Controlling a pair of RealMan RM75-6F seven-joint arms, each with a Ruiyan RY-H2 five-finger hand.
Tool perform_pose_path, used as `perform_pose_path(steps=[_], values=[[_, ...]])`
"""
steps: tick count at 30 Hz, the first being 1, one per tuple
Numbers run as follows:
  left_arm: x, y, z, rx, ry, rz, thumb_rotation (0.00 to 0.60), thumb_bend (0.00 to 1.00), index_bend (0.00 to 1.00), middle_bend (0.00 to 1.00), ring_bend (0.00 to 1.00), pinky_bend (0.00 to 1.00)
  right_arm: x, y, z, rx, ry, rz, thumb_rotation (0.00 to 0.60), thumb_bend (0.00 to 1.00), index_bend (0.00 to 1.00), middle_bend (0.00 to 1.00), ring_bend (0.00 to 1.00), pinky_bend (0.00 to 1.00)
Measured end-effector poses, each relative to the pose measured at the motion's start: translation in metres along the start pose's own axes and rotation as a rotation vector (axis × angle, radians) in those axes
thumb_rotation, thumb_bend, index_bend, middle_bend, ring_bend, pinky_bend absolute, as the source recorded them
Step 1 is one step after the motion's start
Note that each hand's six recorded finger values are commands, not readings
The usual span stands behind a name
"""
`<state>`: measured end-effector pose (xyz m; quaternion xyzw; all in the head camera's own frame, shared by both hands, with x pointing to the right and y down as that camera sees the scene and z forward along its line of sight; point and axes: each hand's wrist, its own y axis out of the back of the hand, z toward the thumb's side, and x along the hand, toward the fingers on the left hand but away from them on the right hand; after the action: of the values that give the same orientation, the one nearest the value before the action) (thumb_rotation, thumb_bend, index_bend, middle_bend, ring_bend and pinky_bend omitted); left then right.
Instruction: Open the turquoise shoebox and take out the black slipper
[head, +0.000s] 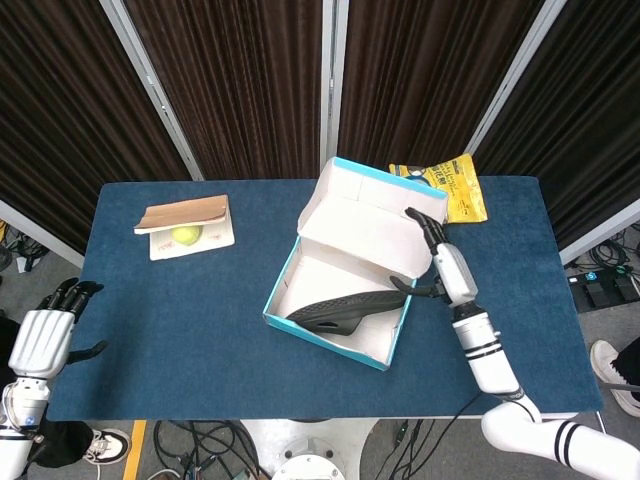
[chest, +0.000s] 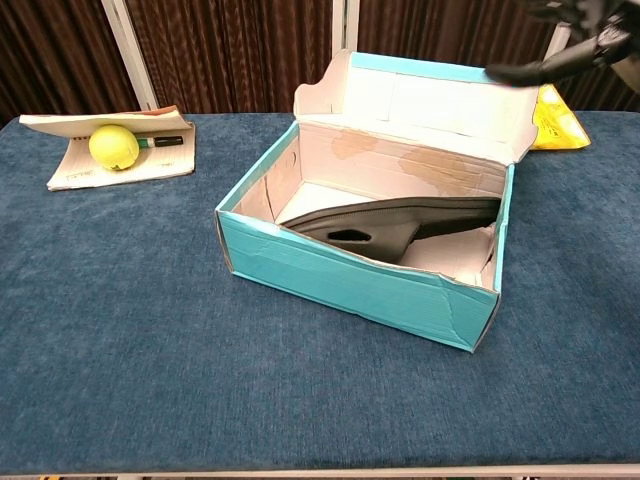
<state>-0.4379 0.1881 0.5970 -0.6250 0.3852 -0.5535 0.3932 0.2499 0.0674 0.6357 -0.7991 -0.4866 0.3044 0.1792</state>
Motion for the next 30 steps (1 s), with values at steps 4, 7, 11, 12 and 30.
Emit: perform_pose_path(steps=[4, 7, 11, 12, 30], values=[[0.000, 0.000, 0.000, -0.001, -0.001, 0.002, 0.600, 0.07, 0.19, 0.19, 0.11, 0.32, -0.003, -0.020, 0.010, 0.177, 0.001, 0.139, 0.600, 0.10, 0.00, 0.06, 0.00, 0.00], [0.000, 0.002, -0.001, -0.001, -0.001, 0.008, 0.600, 0.07, 0.20, 0.19, 0.11, 0.32, -0.004, -0.033, 0.016, 0.271, -0.016, 0.239, 0.600, 0.10, 0.00, 0.06, 0.00, 0.00], [0.000, 0.002, -0.001, -0.002, 0.001, 0.008, 0.600, 0.07, 0.20, 0.19, 0.11, 0.32, -0.005, -0.043, 0.020, 0.363, -0.042, 0.333, 0.600, 0.10, 0.00, 0.06, 0.00, 0.00], [0.001, 0.002, -0.002, -0.002, 0.001, 0.008, 0.600, 0.07, 0.20, 0.19, 0.11, 0.32, -0.005, -0.047, 0.022, 0.386, -0.047, 0.358, 0.600, 0.10, 0.00, 0.06, 0.00, 0.00], [-0.001, 0.004, -0.004, -0.012, -0.002, 0.029, 0.600, 0.07, 0.20, 0.19, 0.11, 0.32, -0.008, -0.110, 0.030, 0.511, -0.082, 0.602, 0.600, 0.10, 0.00, 0.06, 0.00, 0.00]])
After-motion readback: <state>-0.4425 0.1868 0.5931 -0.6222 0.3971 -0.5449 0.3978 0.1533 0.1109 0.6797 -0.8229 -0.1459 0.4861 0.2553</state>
